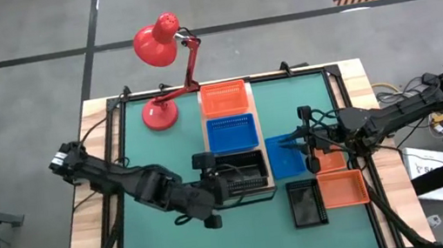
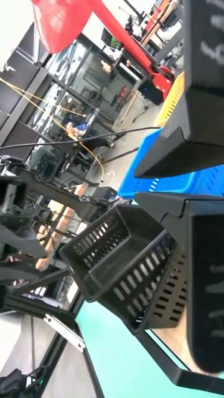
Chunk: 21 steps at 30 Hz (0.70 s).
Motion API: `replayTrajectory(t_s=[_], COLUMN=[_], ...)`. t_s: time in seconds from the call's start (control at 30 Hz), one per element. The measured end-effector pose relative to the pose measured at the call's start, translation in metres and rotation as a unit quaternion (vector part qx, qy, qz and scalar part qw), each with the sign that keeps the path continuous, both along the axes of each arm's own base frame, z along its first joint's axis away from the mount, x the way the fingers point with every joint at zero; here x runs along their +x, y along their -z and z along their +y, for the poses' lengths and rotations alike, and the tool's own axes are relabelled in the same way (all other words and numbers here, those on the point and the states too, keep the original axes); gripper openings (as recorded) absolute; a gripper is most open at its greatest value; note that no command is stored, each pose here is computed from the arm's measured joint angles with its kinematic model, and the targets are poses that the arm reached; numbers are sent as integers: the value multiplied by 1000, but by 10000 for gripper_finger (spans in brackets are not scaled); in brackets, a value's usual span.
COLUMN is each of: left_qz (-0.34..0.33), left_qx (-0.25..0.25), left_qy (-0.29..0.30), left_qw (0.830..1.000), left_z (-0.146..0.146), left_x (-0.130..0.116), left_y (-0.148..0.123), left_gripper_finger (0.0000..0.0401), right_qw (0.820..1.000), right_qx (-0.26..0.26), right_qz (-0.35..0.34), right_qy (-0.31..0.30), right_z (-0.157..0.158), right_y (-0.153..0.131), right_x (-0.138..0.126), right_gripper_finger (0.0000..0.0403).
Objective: Stack baskets on shelf by color
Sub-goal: Stack the left black bin on top of the black bin on the shelf
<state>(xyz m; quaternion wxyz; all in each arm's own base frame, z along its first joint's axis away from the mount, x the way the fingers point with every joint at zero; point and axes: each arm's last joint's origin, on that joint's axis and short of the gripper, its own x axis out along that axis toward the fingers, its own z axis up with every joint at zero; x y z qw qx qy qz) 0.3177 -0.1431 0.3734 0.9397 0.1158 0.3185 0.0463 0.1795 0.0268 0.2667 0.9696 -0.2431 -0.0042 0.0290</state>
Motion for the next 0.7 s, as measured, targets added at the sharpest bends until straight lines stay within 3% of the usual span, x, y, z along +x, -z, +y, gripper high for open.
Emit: replayTrajectory(t_s=[0.2,0.33,0.43,0.7], left_qz=[-18,-15,-28,-61], left_qx=[17,67,72,95], left_qy=[26,38,55,66], left_qw=[999,997,995,991], left_z=[-21,-47,-60,-46], left_x=[-25,-41,-53,-79], left_y=[-10,12,22,40], left_gripper_finger=[87,78,72,70], right_qw=[1000,1000,999,999], right_qx=[10,24,34,33], right_qz=[1,4,5,24], right_qy=[0,0,-5,-24], right_z=[0,0,1,11], right_y=[0,-1,-5,-22], right_x=[0,1,5,42], right_gripper_finger=[38,38,38,38])
